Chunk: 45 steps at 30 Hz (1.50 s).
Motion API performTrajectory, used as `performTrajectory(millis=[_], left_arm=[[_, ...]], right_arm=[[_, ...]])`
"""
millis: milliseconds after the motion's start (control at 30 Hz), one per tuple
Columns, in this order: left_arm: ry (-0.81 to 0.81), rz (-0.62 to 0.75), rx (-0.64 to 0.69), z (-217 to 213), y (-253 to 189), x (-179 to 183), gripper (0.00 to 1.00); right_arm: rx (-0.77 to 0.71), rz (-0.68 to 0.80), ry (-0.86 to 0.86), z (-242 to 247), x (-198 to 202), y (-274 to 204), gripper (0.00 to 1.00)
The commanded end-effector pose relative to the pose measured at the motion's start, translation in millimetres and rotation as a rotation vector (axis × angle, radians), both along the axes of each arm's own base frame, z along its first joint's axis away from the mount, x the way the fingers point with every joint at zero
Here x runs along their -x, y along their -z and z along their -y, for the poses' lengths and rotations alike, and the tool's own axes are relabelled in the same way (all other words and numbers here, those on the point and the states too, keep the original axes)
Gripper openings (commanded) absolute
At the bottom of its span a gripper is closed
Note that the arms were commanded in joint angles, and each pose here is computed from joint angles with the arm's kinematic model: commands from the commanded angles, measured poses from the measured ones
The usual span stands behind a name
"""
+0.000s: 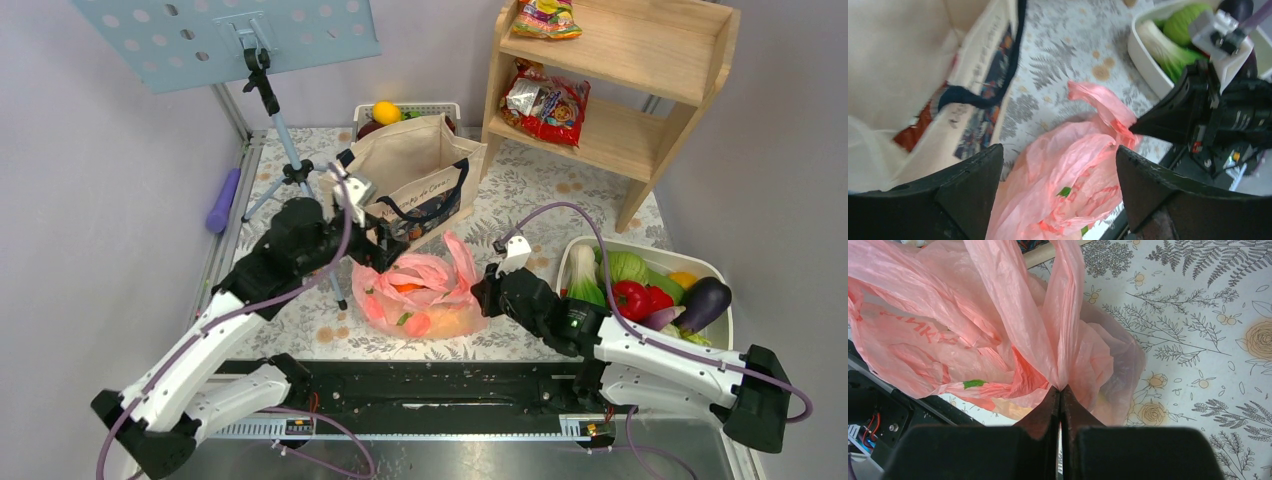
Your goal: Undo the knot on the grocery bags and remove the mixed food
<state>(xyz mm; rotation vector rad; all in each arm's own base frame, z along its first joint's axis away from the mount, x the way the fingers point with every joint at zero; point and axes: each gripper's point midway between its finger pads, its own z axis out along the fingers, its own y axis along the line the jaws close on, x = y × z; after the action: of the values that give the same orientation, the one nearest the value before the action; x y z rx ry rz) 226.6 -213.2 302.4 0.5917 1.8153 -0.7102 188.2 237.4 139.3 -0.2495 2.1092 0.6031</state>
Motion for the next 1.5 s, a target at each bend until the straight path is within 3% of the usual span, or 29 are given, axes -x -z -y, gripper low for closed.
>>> performTrajectory(millis=[0,367,500,733,767,933,1033,1200,1367,1467], left_arm=[[0.149,0.012,-0.079,31.4,18.4,7.5,0.81],[0.189,-0.053,-0.279,52.4,72.8,6.8,0.78],[0.153,-0.073,-0.308,47.5,91.2,5.4,0.57],[0.029,-0.004,-0.295,29.8,81.6,-4.5,0.04],[-0.015,0.013,-0.271,24.7,74.4,-7.5,0.00],[-0.301,0.155,-0.161,-23.8,40.2,-23.7,0.00],[-0.384,0.198,-0.122,-43.1,28.8,-23.4,0.00],[-0.367,0.209,-0.095,-42.8,19.3,-18.9,0.00],[-0.298,0.196,-0.049,-31.9,15.7,-10.3,0.00],[-0.288,0.194,-0.040,-31.5,15.1,-7.8,0.00]], right_arm=[[-0.061,0.000,0.000,-5.1,0.2,-17.8,0.00],[-0.073,-0.001,-0.008,-5.1,2.5,-17.5,0.00],[-0.068,0.014,-0.020,-5.4,2.0,-21.1,0.00],[-0.069,0.009,0.047,2.7,-3.2,-15.1,0.00],[-0.078,0.003,0.066,5.3,-3.4,-13.6,0.00],[-0.177,0.008,0.210,26.4,-7.6,-16.7,0.00],[-0.198,0.021,0.274,41.7,-8.5,-8.8,0.00],[-0.167,0.044,0.245,51.1,-2.8,-16.2,0.18],[-0.051,0.039,0.147,57.0,9.5,-36.1,0.52],[-0.013,0.033,0.120,58.1,12.6,-56.2,0.66]])
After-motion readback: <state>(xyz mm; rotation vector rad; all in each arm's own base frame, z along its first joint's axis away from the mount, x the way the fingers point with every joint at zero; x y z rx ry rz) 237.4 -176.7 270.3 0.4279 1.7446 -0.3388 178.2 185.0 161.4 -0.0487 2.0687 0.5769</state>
